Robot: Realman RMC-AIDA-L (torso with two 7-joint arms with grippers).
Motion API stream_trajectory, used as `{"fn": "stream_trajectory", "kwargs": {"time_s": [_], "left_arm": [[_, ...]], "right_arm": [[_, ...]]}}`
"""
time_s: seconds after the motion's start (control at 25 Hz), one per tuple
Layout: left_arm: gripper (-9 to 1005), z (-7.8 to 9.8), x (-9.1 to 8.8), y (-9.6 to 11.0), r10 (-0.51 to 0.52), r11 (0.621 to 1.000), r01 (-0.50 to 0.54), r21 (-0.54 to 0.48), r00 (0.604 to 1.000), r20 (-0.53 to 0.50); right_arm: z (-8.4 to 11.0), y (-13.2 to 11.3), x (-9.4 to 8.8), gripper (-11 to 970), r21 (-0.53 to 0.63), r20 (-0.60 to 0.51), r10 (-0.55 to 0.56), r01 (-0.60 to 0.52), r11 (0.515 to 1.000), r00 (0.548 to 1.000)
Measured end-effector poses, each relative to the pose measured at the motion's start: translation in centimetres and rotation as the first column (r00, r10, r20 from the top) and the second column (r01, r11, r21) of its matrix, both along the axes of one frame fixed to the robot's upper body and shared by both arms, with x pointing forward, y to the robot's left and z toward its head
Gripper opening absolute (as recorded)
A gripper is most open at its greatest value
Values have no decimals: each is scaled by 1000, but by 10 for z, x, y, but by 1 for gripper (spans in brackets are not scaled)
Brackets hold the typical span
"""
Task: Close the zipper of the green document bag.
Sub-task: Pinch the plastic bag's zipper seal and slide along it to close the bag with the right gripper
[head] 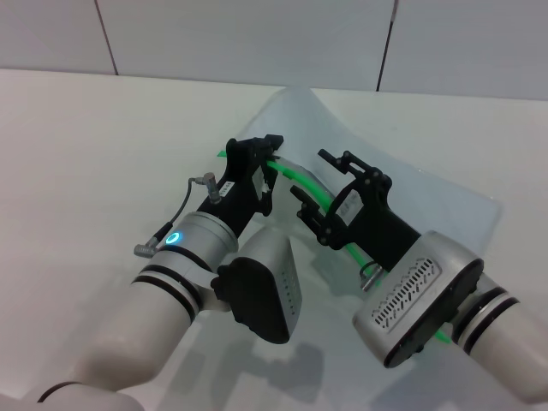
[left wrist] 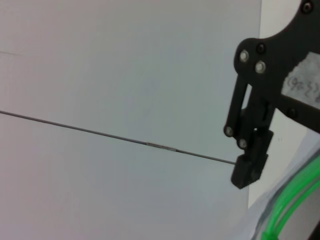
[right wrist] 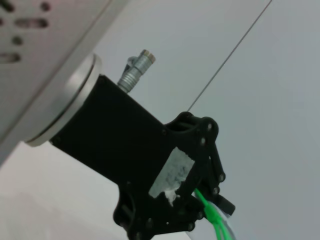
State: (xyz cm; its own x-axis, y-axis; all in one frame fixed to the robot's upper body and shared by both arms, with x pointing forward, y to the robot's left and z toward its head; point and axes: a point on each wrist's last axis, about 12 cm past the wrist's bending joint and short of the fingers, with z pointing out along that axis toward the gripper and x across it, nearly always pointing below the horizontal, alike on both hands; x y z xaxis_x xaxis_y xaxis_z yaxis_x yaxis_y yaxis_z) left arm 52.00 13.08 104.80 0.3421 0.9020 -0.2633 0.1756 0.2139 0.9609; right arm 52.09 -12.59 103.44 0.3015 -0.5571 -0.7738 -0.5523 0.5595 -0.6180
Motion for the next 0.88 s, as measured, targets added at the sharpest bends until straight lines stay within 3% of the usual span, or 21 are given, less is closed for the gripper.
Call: {"fn": "stream_trajectory", "kwargs": {"time_s": [0.88], "left_arm": [[100,-1,0,-1,-4,1000,4,-2,1000,-10]], "right_arm": [[7,10,-15,528,-6,83,21,-21,1000,996]]}}
